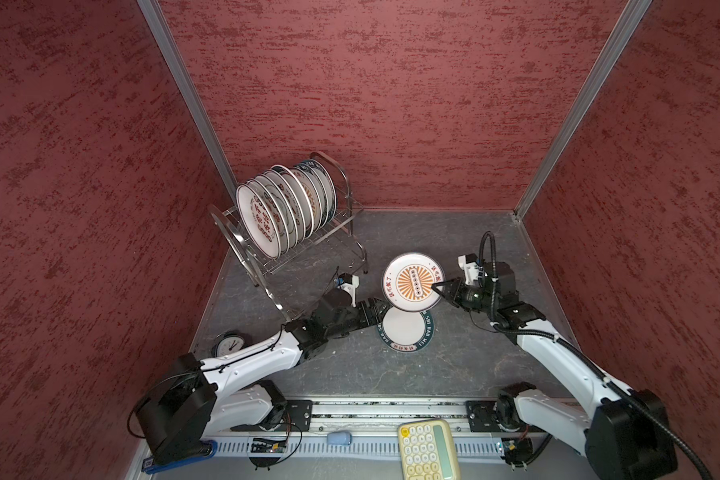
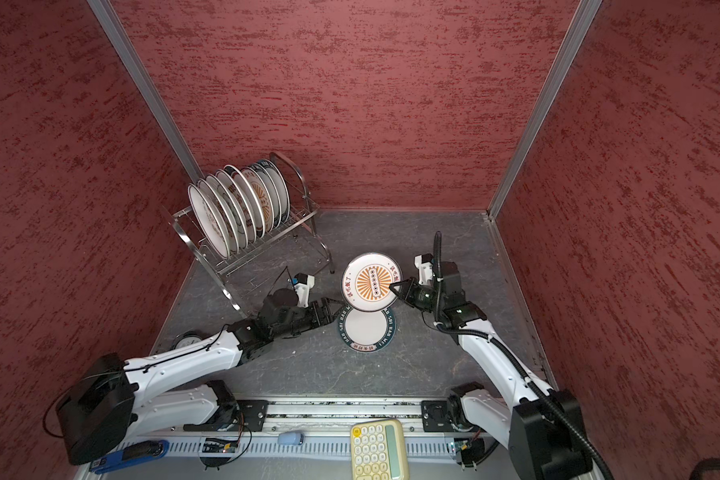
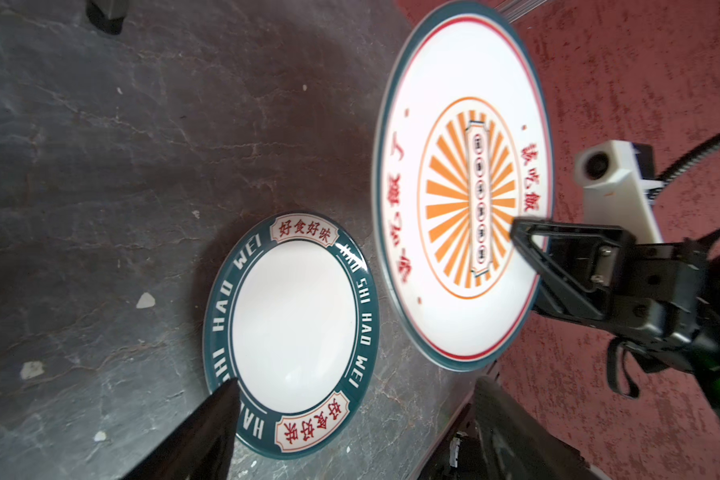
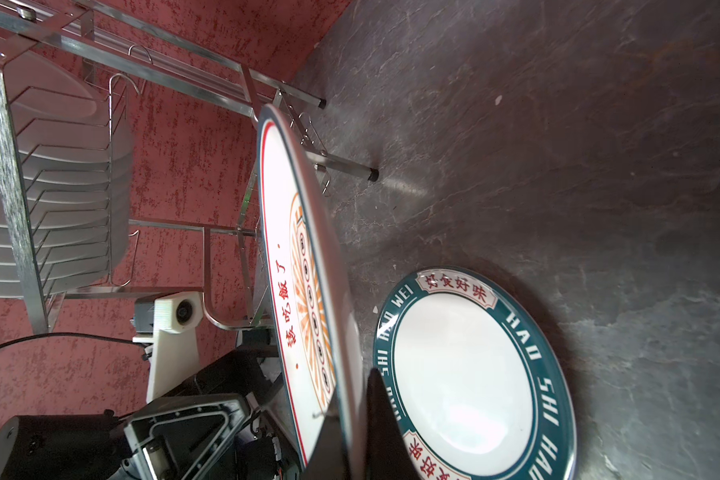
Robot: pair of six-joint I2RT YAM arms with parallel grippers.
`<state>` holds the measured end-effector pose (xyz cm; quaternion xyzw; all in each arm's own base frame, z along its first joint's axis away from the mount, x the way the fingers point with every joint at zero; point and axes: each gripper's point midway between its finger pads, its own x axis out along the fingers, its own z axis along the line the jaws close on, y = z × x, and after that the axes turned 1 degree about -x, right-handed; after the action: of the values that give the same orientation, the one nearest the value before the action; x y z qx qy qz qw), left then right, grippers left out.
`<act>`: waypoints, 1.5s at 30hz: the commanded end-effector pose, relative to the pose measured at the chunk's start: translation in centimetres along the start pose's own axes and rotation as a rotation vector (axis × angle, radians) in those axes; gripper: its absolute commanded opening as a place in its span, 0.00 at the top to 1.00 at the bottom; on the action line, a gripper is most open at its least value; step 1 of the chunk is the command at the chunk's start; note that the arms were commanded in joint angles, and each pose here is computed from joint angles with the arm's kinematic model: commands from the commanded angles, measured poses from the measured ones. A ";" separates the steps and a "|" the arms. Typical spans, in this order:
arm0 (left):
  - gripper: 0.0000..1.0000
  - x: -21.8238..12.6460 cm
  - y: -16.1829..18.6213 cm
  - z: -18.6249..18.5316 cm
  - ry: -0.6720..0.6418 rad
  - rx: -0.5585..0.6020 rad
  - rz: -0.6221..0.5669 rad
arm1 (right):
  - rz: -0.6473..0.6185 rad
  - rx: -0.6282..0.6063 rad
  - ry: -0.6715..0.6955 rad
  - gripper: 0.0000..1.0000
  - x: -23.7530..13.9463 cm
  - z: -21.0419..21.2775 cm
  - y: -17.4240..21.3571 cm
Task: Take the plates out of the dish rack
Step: 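Grasp the sunburst plate's rim with the left gripper while right gripper holds it, then lower the sunburst plate onto the green-rimmed plate with left gripper while right gripper withdraws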
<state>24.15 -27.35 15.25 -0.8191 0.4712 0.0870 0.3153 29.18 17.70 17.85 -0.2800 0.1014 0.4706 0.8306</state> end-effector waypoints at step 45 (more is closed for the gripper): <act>1.00 4.1 1.2 2.6 -0.058 -0.116 0.169 | -0.055 -0.054 0.351 0.26 -1.4 -6.2 -0.7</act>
<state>26.09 -29.14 11.07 -0.8006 0.5159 0.1514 0.2645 29.25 16.62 14.63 -0.3090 0.1522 0.4659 0.8151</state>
